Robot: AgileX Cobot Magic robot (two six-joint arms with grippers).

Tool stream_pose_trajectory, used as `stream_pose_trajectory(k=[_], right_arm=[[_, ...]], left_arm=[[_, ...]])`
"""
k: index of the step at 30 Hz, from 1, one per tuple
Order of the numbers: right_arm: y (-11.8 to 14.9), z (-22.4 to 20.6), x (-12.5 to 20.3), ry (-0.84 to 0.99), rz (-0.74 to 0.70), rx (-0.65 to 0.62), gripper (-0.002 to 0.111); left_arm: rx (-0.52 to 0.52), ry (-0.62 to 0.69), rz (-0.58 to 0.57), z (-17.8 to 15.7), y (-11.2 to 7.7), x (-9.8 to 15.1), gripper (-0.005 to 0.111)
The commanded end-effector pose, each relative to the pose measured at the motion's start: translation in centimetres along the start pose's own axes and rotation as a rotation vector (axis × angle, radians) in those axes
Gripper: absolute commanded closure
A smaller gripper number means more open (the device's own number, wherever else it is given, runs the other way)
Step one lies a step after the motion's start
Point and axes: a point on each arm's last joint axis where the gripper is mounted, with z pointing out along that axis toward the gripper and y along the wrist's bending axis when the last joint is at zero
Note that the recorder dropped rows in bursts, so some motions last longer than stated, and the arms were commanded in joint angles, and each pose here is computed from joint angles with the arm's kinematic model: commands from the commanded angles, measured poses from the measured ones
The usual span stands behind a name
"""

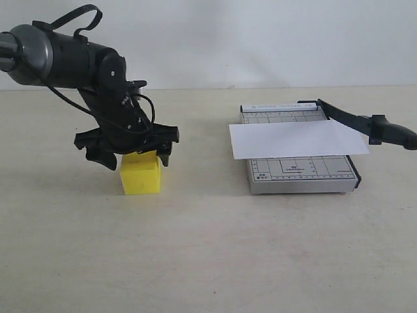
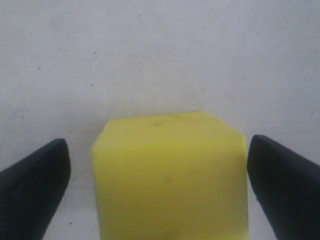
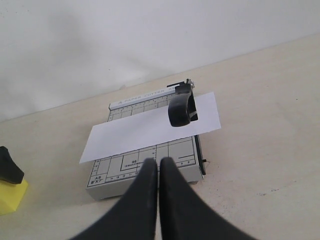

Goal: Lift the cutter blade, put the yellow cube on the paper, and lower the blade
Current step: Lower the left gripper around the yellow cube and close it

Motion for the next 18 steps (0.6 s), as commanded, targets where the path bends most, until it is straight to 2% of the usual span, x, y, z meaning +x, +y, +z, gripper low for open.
stream_pose_trajectory(k=[1, 4, 7, 15, 16, 18], right_arm=[[0.0, -0.1, 0.1, -0.005, -0.004, -0.002, 0.107], [0.0, -0.1, 0.1, -0.005, -0.004, -0.002, 0.107], [0.0, -0.1, 0.1, -0.005, -0.004, -0.002, 0.107], [0.0, -0.1, 0.1, -0.005, -0.004, -0.002, 0.107], [0.0, -0.1, 0.1, -0.005, -0.004, -0.002, 0.107], [0.0, -0.1, 0.1, -0.005, -0.004, -0.002, 0.107]], left_arm=[[0.013, -0.005, -0.013, -0.1, -0.3, -0.1, 0.017], [0.013, -0.005, -0.013, -0.1, -0.3, -0.1, 0.020], [0.011, -0.002, -0.013, -0.1, -0.3, 0.0, 0.033], [-0.003, 0.024, -0.002, -0.3, -0.2, 0.1, 0.097], [0.001, 0.018, 0.034, -0.8, -0.4, -0.1, 0.102], [0.027, -0.033, 0.091, -2.6, -1.2, -0.9, 0.102]])
